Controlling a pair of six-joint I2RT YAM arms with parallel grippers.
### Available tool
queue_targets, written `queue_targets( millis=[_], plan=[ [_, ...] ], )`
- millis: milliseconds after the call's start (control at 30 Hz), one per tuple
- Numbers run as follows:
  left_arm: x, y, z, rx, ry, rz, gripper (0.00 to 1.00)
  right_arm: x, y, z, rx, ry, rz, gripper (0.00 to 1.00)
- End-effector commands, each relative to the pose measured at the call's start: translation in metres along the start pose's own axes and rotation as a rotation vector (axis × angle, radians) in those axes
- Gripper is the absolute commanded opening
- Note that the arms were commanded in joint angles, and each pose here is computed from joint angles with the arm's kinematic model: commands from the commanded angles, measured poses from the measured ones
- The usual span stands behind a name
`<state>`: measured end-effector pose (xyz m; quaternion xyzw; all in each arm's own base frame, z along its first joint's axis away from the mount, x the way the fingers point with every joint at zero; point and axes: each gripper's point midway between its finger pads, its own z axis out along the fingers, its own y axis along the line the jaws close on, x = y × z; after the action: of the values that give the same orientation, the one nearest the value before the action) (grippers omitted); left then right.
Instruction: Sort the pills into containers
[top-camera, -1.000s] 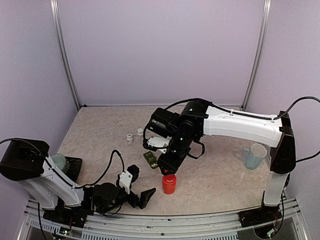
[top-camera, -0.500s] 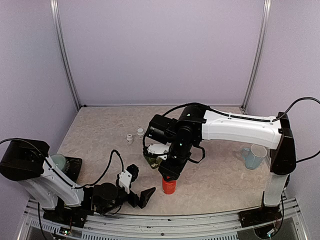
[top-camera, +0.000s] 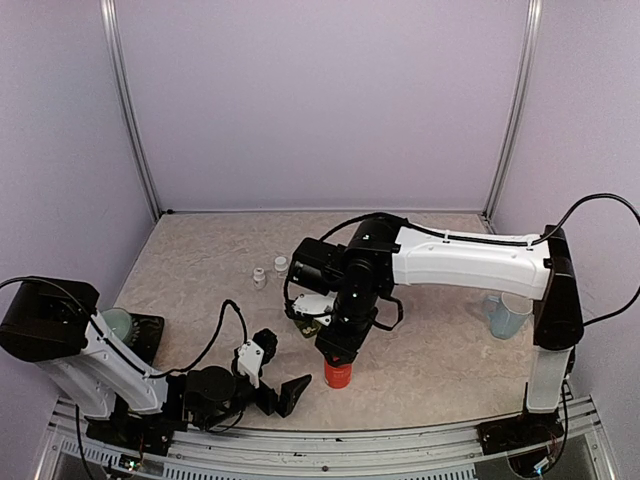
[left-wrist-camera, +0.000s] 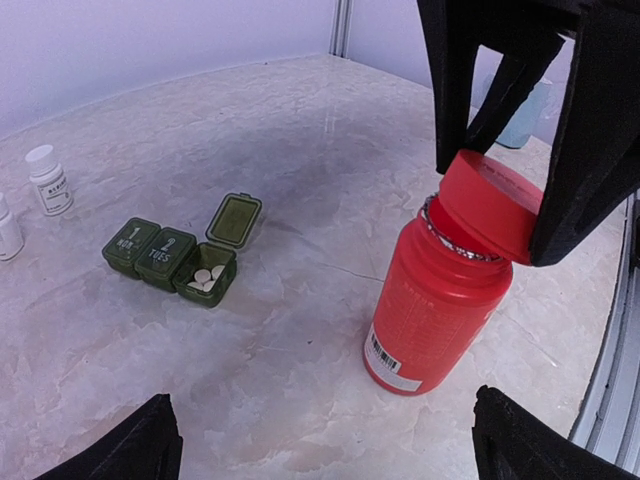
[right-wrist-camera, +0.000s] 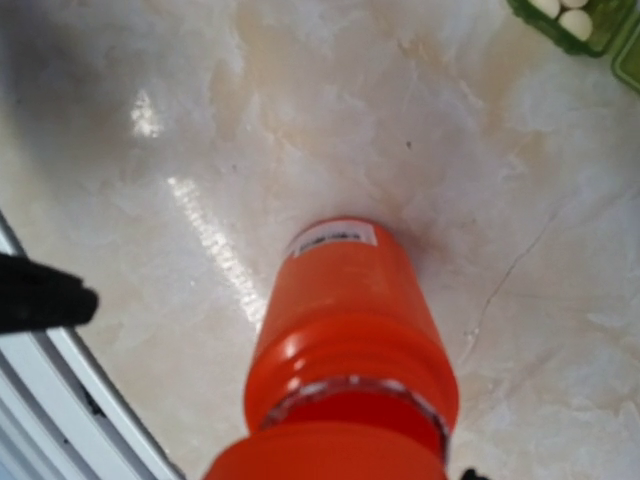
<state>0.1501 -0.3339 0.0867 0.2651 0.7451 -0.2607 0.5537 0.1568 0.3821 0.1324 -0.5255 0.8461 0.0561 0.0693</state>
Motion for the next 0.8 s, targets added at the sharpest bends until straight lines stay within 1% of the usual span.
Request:
queue_targets(
  millis=[0,400,467,633,767],
  plan=[
    [-0.006,0.000,-0.004,-0.001,-0.025,-0.014,0.99,-0.006,0.004,0.005,0.006,0.004,-0.026,0.44],
    [-0.004,-0.002,-0.001,-0.002,-0.017,-0.006,0.99,-0.016,0.000,0.001,0.030,-0.018,-0.019,0.46],
    [-0.004,0.000,0.004,-0.028,-0.010,0.000,0.99,-0.016,0.001,0.001,0.030,-0.018,-0.018,0.46],
    [0.003,0.017,0.023,-0.168,0.041,-0.018,0.99,-0.018,0.000,0.000,0.034,-0.023,-0.017,0.46],
    [0.002,0.031,0.027,-0.231,0.038,-0.068,0.99,-0.017,0.001,0.002,0.028,-0.015,-0.017,0.46]
  ],
)
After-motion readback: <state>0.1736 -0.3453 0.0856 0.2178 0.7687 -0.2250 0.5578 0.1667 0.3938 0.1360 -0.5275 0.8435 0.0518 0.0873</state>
